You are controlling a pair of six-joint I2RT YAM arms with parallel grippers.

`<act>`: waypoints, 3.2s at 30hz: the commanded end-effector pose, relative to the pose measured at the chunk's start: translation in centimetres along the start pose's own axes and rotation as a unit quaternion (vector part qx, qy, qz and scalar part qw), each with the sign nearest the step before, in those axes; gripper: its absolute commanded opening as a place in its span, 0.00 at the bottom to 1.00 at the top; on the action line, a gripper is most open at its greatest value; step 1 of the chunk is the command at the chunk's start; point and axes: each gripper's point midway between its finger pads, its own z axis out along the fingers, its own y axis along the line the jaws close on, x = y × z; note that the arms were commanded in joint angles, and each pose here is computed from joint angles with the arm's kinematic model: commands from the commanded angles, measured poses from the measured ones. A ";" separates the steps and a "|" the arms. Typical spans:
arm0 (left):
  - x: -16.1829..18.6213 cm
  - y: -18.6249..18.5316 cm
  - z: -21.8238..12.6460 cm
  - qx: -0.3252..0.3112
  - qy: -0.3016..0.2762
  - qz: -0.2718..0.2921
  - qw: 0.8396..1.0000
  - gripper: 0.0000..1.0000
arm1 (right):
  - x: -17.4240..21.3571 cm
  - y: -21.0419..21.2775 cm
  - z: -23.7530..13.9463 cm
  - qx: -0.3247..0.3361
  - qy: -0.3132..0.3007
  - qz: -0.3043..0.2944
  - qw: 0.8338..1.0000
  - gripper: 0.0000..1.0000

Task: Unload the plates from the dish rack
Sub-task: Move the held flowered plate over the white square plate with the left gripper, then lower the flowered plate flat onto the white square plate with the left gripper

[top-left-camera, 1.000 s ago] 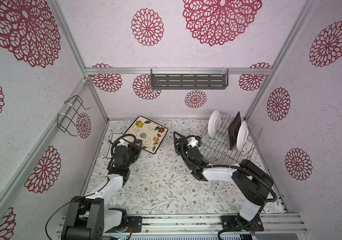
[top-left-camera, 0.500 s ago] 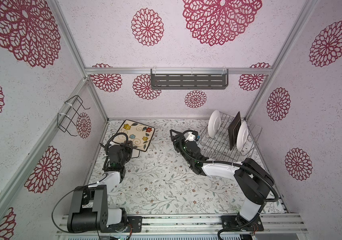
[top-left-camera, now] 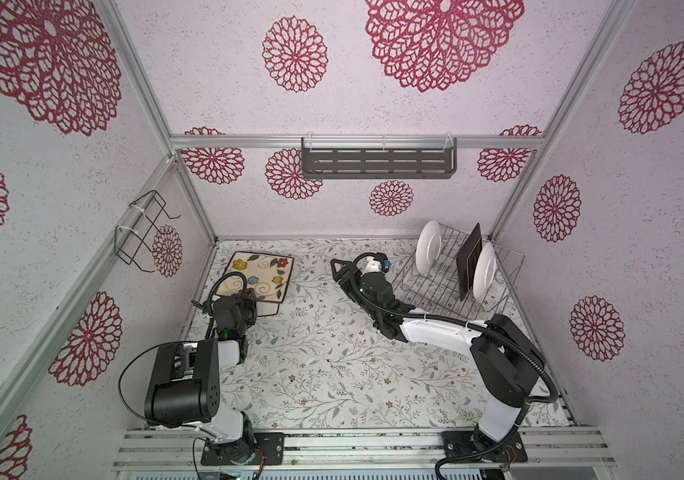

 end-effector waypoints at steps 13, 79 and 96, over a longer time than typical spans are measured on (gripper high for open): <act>-3.2 -6.4 -1.2 0.101 -0.051 0.008 0.994 0.00 | -0.3 0.6 0.9 -0.006 0.007 -0.010 1.000 0.67; -3.1 0.9 0.9 -0.050 -0.030 0.008 0.998 0.47 | -0.5 -0.6 0.3 0.011 0.013 0.002 1.000 0.67; -3.6 2.6 0.7 -0.105 -0.041 0.029 0.993 0.78 | -1.0 -1.1 -0.8 0.020 0.003 0.003 1.000 0.67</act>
